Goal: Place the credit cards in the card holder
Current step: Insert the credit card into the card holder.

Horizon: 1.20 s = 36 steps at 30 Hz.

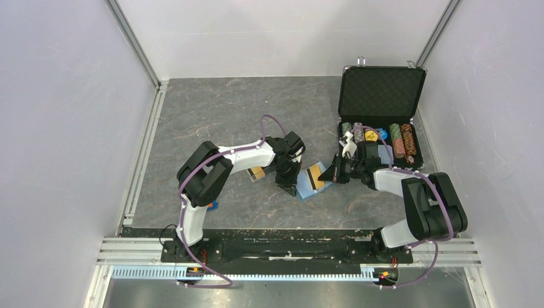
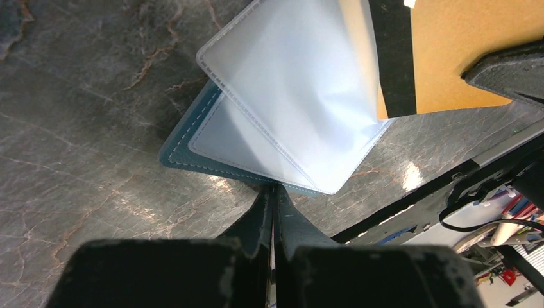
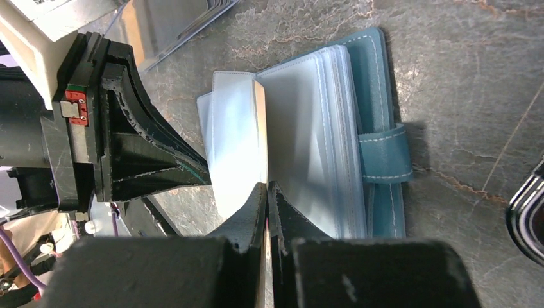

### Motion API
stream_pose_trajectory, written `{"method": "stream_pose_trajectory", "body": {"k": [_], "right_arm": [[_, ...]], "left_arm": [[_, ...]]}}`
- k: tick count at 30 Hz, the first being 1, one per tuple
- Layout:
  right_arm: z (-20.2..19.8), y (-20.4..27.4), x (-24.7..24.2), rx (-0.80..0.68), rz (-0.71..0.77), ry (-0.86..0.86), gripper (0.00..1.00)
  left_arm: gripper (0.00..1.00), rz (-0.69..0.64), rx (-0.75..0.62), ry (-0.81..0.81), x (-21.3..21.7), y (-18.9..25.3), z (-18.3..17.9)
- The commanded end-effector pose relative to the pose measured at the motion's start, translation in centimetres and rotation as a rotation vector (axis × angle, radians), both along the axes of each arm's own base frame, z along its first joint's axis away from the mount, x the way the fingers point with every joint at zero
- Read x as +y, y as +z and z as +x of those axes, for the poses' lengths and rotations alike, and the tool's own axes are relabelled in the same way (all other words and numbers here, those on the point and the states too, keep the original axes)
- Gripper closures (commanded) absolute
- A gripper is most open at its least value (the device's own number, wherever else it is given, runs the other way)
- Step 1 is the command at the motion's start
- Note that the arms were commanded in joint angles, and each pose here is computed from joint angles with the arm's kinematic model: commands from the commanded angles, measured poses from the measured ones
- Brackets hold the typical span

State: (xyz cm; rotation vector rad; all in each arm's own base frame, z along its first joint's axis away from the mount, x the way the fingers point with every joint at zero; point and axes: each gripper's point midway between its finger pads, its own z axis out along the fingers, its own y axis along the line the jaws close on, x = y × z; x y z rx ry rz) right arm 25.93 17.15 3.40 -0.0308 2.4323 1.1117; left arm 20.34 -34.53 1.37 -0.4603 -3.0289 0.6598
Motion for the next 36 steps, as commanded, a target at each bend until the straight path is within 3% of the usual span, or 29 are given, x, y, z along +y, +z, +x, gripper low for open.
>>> {"method": "stream_pose_trajectory", "body": {"k": [1,12,22,36], "right_arm": [[1.6,0.9,-0.2,-0.082,-0.017,-0.035,1.0],[-1.1,0.6,-1.8,0.014,-0.173,0.114,1.0],[3.5,2.8,-1.2,-0.075,-0.135,0.039,1.0],[5.7,2.9,-1.3,-0.161,-0.124,-0.036,1.0]], "left_arm": [[0.98,0.009,0.006,-0.047,-0.2,-1.7,-0.3],[0.98,0.006,0.002,-0.035,-0.2,-1.6,0.2],[0.98,0.006,0.013,-0.028,0.0,-1.9,-0.2],[0.98,0.005,0.014,-0.028,0.1,-1.9,-0.2]]}}
